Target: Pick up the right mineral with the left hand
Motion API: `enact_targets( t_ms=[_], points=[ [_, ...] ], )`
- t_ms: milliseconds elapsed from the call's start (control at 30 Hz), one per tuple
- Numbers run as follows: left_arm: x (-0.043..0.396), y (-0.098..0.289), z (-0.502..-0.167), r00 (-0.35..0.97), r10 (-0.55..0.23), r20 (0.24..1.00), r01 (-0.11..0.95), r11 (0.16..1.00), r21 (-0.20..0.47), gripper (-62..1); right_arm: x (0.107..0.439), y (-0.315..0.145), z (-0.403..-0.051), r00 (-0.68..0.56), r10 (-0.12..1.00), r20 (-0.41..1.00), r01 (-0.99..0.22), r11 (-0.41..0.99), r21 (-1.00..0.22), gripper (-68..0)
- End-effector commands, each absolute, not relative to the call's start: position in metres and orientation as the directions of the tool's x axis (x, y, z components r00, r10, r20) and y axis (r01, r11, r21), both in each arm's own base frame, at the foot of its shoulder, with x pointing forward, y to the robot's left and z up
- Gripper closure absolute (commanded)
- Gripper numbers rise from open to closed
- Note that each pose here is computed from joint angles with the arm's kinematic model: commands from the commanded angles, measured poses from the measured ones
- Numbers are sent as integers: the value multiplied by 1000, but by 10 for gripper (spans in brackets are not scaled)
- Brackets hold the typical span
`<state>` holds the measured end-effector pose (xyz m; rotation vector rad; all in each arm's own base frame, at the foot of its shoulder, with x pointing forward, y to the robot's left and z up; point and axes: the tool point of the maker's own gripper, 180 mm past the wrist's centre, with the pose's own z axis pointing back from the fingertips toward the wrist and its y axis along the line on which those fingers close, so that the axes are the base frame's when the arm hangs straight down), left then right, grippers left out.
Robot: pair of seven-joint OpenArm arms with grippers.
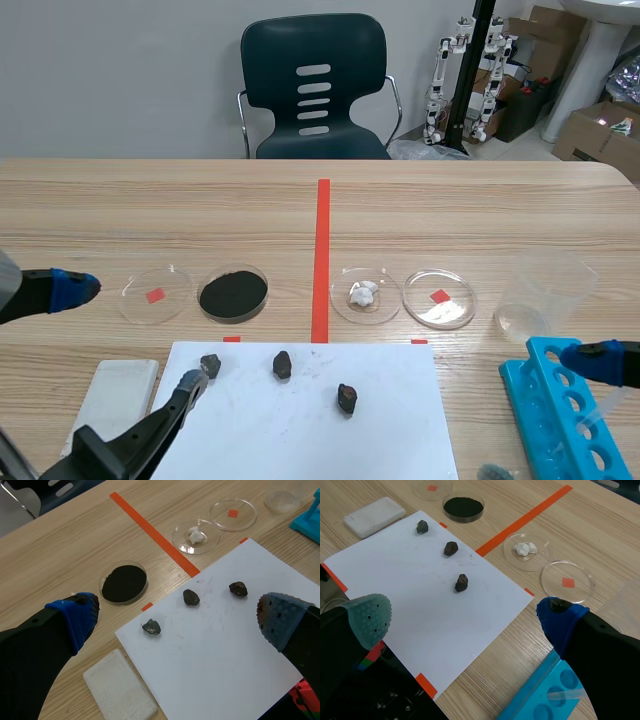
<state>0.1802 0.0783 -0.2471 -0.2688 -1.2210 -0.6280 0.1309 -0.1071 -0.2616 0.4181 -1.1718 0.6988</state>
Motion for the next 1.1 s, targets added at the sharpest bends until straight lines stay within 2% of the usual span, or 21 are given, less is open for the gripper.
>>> enact_targets(
  t_ms=[0, 867, 1067],
  points=[
    [180, 77, -244, 197, -291, 936, 577, 806, 129, -623, 134, -106, -255, 198, 259, 945, -687, 725, -55, -604],
    [180, 78, -246, 209, -296, 932, 574, 809, 128, -623, 134, -106, -255, 198, 259, 945, -687, 725, -55, -604],
    [180, 77, -258, 269, -320, 908, 570, 814, 117, -623, 134, -106, -255, 198, 259, 945, -687, 725, -55, -604]
  ],
)
